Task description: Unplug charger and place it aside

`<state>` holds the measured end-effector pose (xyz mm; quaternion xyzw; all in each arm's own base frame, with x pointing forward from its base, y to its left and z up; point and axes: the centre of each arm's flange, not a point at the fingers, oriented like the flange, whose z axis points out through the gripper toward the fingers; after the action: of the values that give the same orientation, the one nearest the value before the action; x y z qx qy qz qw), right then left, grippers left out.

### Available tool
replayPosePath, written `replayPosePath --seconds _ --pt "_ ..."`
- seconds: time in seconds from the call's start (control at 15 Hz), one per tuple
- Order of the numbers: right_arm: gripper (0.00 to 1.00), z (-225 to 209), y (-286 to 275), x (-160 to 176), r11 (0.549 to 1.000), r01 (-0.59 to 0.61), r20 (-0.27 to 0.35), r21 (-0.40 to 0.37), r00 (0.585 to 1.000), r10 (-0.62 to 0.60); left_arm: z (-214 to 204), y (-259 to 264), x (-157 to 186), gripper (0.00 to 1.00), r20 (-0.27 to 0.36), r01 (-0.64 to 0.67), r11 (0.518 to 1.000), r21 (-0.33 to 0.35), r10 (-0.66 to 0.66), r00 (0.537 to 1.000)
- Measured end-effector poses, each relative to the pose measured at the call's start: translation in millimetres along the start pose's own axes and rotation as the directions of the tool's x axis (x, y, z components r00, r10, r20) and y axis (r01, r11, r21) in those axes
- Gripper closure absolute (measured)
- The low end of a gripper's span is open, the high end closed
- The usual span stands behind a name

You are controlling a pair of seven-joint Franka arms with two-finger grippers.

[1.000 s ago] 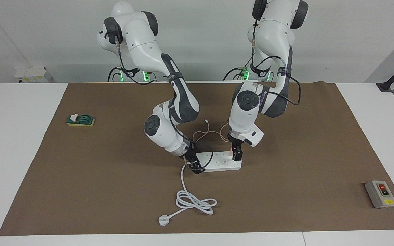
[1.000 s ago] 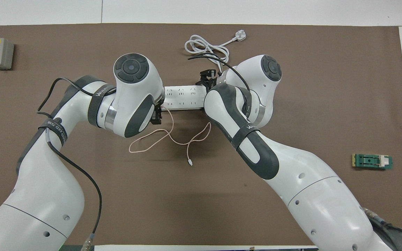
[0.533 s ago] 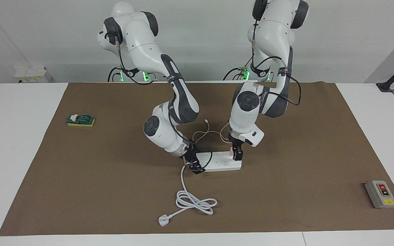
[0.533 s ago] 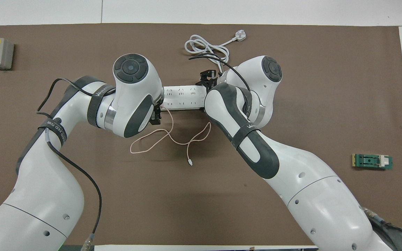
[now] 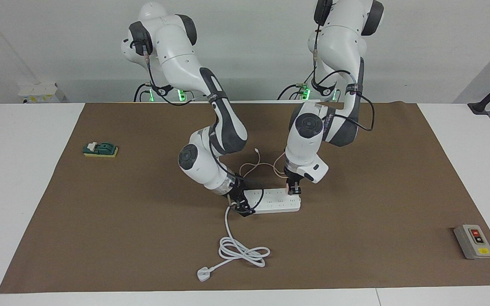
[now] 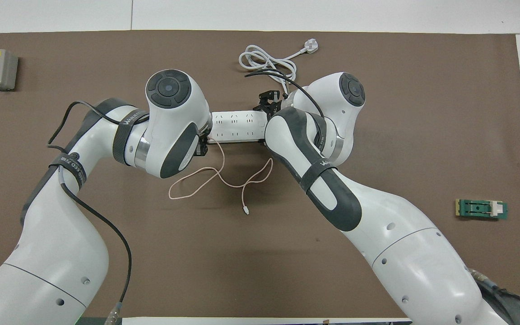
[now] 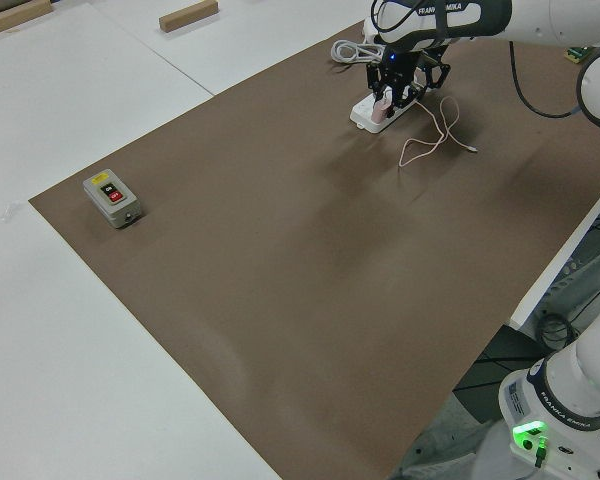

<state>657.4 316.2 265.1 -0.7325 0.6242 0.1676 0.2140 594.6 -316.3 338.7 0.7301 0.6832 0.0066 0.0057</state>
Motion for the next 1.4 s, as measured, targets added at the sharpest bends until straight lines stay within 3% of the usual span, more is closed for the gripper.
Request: replayPosePath --seconds 1.13,1.4 --pt "0.05 0.1 0.2 0.9 1.000 -0.001 0.005 0.001 1.000 0.001 -1.5 0.4 -0.2 0.69 -0.001 -0.001 1.000 0.002 0.001 1.000" --pt "0.05 0.1 0.2 0.9 1.000 0.000 0.005 0.001 1.000 0.000 -20.4 0.9 -0.3 0.69 -0.006 0.000 1.000 0.010 0.000 1.000"
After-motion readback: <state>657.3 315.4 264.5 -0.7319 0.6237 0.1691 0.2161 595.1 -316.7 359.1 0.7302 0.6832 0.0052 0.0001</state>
